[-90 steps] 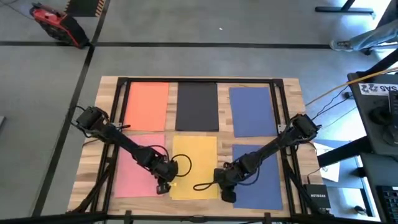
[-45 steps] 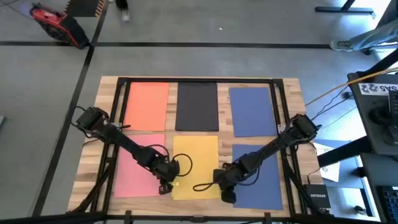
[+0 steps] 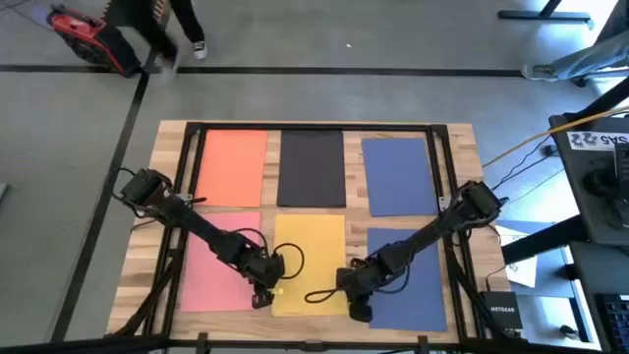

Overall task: Organize paper
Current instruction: Stack the yellow color paper on top of the other yellow color paper, then stack the blue color paper on top of the other blue color paper

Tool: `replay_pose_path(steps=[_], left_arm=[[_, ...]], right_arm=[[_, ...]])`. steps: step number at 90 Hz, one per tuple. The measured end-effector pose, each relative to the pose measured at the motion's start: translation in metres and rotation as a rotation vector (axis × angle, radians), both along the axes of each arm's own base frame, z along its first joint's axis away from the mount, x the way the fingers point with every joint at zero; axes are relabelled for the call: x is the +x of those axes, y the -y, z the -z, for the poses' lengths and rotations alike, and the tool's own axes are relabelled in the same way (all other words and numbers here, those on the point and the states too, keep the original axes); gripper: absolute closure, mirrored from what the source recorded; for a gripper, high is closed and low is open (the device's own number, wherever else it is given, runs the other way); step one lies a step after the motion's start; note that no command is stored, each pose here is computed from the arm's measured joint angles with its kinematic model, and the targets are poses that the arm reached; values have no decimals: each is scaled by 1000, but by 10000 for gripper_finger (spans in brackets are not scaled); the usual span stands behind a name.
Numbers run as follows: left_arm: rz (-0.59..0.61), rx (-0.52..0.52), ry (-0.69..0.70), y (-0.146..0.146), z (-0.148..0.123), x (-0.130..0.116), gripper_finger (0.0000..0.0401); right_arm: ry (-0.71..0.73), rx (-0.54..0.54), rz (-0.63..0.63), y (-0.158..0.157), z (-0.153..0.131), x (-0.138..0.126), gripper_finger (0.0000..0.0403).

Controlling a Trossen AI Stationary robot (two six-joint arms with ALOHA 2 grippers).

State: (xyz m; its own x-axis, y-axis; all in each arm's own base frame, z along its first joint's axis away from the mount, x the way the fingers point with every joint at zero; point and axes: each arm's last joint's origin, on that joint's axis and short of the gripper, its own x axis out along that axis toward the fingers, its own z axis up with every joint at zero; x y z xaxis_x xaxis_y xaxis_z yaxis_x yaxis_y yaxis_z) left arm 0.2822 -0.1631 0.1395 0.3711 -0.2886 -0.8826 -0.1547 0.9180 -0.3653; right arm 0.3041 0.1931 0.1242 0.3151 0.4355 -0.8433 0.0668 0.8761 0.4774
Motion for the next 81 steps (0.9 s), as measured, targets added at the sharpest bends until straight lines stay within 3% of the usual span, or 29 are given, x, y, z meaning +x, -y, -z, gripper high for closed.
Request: replay_pose_path(steps=[13,25,53,81], left_arm=[[0,2,-3,0,0,0,401],[2,4,-3,0,0,0,401],[-24,-19,20,-1,-6,0,401],[-68,-25,187,-10,-45,-1,401]], right_arm=[[-66,15,-28,-1,-2,-2,403],[-119,-50,-48,-1,-11,-1,403],[-87,-184,-97,-5,-46,11,403],[-79,-261,-154,1,-65,4,403]])
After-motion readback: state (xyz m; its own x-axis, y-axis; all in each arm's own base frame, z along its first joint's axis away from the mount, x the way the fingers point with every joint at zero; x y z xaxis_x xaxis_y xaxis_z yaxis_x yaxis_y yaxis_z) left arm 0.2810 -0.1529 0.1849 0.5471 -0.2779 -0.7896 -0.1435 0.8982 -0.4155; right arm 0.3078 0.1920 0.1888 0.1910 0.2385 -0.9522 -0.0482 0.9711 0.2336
